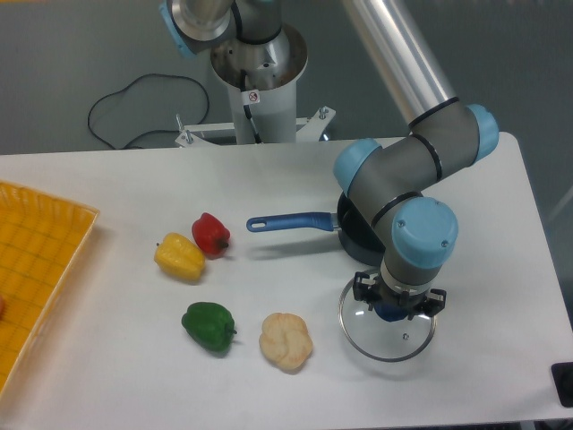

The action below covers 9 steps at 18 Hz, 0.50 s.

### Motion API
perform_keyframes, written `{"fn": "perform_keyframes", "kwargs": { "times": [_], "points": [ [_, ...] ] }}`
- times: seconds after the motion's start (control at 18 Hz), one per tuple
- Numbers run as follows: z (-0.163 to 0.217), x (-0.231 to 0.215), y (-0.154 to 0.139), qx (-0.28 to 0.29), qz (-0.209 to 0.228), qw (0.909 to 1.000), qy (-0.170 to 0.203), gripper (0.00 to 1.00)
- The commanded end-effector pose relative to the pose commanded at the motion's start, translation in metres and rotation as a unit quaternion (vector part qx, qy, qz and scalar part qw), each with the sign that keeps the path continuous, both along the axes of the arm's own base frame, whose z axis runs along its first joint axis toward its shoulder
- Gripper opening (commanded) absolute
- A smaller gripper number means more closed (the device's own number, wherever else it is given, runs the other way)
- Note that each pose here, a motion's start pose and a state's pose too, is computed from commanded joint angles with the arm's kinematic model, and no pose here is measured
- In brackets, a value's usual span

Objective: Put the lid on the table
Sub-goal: 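Carry the glass lid beside the saucepan and lower it toward the table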

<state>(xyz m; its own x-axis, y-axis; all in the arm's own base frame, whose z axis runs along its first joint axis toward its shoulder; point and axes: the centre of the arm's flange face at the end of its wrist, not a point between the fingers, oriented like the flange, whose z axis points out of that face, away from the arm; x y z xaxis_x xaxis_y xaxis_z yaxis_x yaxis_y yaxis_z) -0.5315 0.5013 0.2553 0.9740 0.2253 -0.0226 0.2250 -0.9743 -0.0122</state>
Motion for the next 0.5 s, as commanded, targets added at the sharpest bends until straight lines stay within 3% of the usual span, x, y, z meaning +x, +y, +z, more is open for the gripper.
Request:
{"fn": "perform_keyframes", "kwargs": {
  "times": [0.5],
  "points": [
    [-0.012,0.002,0.001,-0.004,-0.002,1.0,-0.008,0.55]
  ]
}}
